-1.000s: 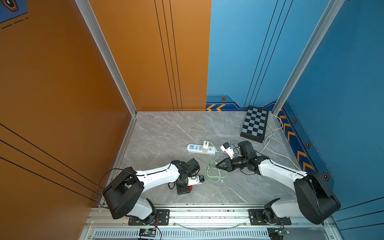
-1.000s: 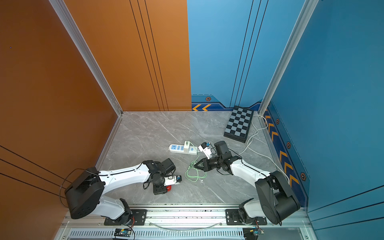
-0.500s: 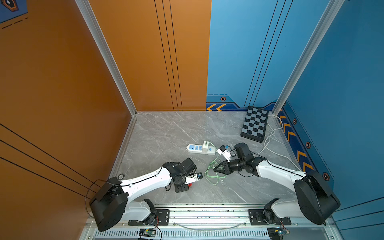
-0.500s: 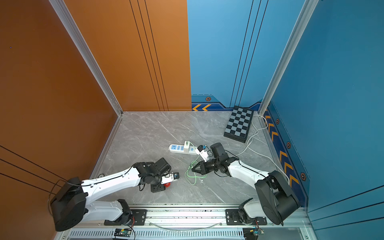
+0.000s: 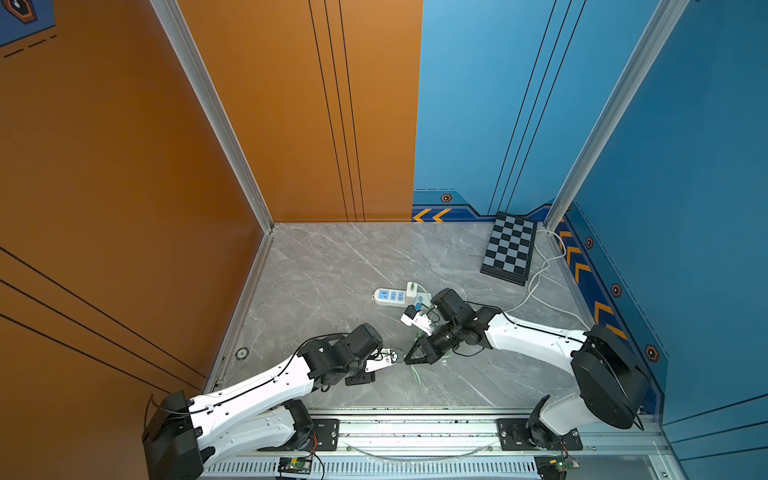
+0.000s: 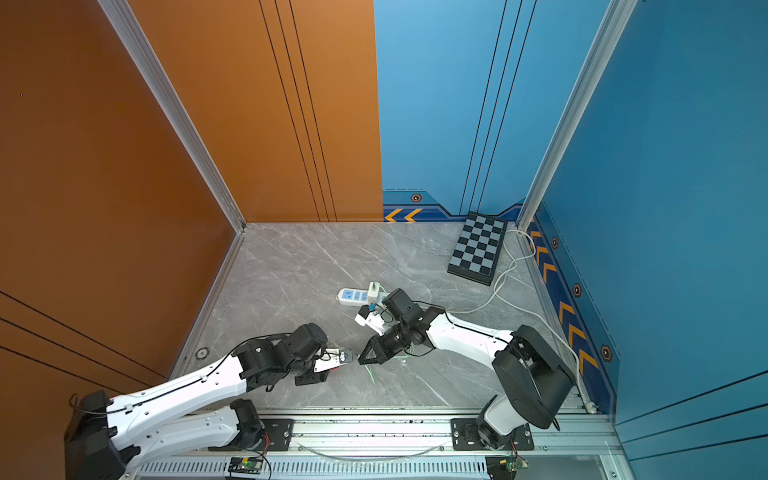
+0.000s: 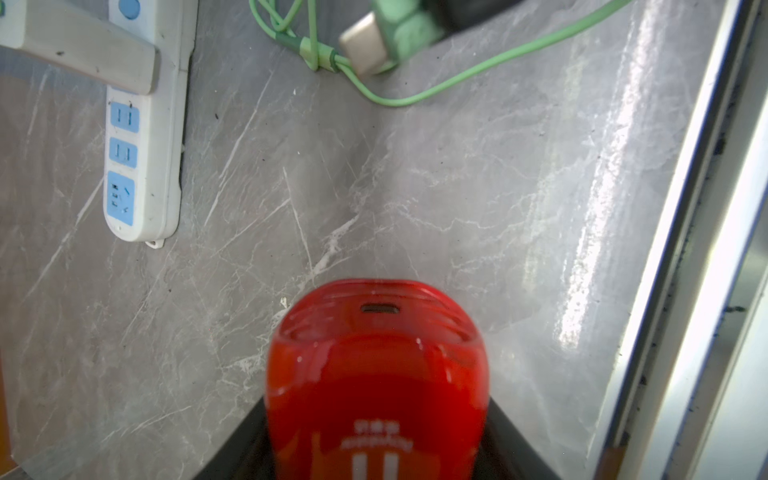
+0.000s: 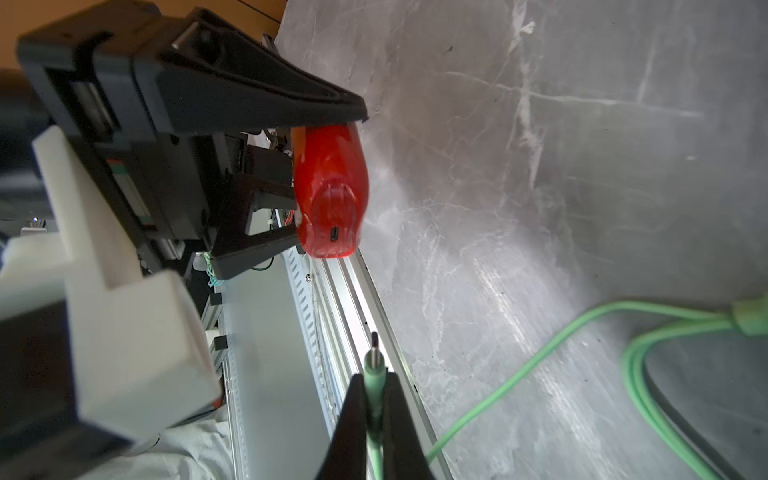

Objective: Charge the electric shaver
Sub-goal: Insert the charging cable into the electric shaver.

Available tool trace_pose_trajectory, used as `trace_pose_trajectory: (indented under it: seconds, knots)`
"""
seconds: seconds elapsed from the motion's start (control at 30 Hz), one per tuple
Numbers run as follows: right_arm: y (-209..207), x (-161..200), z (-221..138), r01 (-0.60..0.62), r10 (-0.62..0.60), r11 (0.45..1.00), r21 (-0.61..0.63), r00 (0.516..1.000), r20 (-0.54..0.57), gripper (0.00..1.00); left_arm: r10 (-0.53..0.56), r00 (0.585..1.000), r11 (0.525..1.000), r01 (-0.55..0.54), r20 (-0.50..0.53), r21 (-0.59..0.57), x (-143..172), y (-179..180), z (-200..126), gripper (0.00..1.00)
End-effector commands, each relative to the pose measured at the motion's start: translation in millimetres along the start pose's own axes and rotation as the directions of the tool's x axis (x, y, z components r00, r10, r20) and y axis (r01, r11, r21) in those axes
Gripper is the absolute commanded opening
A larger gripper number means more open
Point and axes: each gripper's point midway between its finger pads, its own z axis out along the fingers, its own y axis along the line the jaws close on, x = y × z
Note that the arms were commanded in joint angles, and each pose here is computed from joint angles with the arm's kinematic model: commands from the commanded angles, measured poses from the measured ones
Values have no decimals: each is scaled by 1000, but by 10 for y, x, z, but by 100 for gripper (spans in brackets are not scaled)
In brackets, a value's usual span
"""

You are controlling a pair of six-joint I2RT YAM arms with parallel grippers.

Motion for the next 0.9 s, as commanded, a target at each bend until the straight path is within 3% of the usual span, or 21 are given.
trace_pose_trajectory:
  seconds: [0.0, 0.3, 0.87]
  knots:
    - [114, 78, 88, 6, -8, 1000, -23, 996, -93, 0, 73, 997, 996, -72, 22, -55, -62, 45, -58, 0]
    - [264, 112, 167, 36, -45, 998, -54, 982, -185, 0, 145, 987, 987, -140, 62, -77, -129, 37, -162, 0]
    - [401, 122, 181, 59, -76, 995, -84, 973, -219, 0, 231, 970, 971, -225, 69, -85, -140, -63, -183, 0]
